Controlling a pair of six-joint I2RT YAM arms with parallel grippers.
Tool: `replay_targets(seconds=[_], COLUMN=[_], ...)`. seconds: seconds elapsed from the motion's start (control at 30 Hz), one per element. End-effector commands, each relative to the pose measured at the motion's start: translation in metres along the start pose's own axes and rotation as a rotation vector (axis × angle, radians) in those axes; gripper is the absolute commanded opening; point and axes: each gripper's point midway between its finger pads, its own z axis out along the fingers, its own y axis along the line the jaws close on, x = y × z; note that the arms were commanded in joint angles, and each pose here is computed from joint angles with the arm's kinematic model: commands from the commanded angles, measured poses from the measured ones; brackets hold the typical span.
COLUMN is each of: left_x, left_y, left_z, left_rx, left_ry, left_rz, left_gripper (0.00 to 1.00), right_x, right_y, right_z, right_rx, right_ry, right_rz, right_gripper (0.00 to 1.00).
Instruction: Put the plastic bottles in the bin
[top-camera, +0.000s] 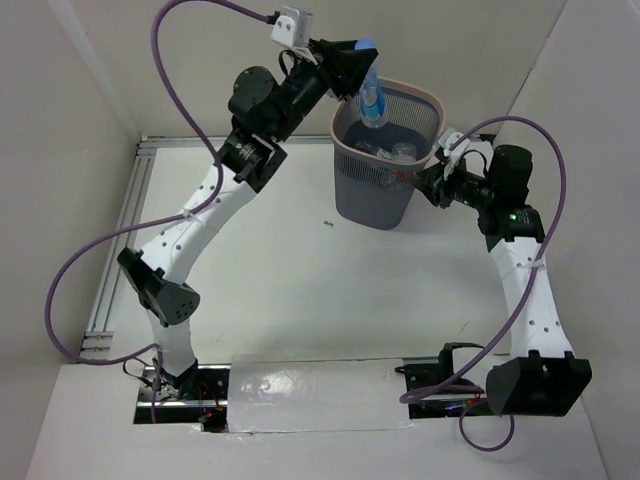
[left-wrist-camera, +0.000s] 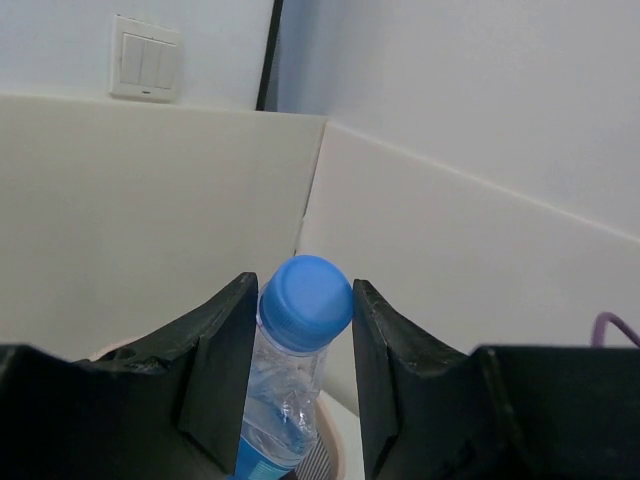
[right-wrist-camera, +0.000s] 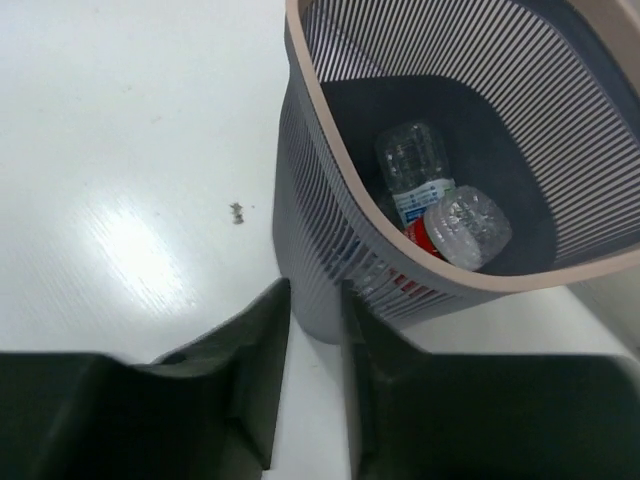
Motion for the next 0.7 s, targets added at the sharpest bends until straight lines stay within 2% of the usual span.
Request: replay_targets(seconds=[0.0, 0.03, 0.07, 0.1, 0.17, 0.2, 0.23, 0.3, 0.33, 0.47, 0.57, 0.6, 0.67], left_x=[-0.002, 0.006, 0.018, 0.047, 0.075, 0.079, 0.095, 0.095, 0.097, 0.064, 0.025, 0.005, -0.006], left_y=[-0.004, 0.001, 0.008, 0.02, 0.028, 0.03, 0.034, 0.04, 0.041, 0.029, 0.01, -0.001, -0.007], left_z=[0.017, 0.021, 0.025, 0.033, 0.038, 0.04, 0.042, 0.042, 0.041, 0.034, 0.009, -0.014, -0.044], left_rx=[0.046, 0.035, -0.01, -0.038, -0.059, -0.061, -0.07, -0.081, -0.084, -0.062, -0.02, 0.002, 0.006], left_ry=[-0.123, -0.125, -0.107, -0.059, 0.012, 0.018, 0.047, 0.053, 0.062, 0.028, 0.017, 0.018, 0.041], left_rz=[-0.047, -0.039, -0.032, -0.021, -0.023, -0.023, -0.024, -0.03, -0.03, -0.003, 0.03, 0.04, 0.051], left_gripper=[0.0, 0.04, 0.11, 0.26, 0.43, 0.61, 0.91, 1.0, 1.0, 1.0, 1.0, 1.0, 1.0], right_x=[-0.005, -0.005, -0.006, -0.009, -0.005, -0.005, -0.002, -0.002, 0.004, 0.019, 0.031, 0.037, 0.043], right_y=[0.008, 0.008, 0.008, 0.011, 0.017, 0.02, 0.023, 0.026, 0.028, 0.019, 0.01, 0.01, 0.002], right_z=[-0.016, -0.016, -0.021, -0.025, -0.028, -0.034, -0.035, -0.042, -0.042, -0.047, -0.051, -0.051, -0.058], right_rx=[0.025, 0.025, 0.034, 0.037, 0.026, 0.038, 0.037, 0.059, 0.064, 0.169, 0.253, 0.267, 0.347], right_ry=[0.001, 0.001, 0.002, -0.001, 0.017, 0.016, 0.018, 0.016, 0.026, 0.089, 0.141, 0.162, 0.187], right_rz=[-0.024, -0.024, -0.023, -0.028, -0.015, -0.017, -0.015, 0.011, 0.035, 0.163, 0.268, 0.307, 0.351], right_gripper=[0.38, 0.7, 0.79, 0.87, 0.95, 0.99, 0.99, 1.0, 1.0, 1.0, 1.0, 1.0, 1.0])
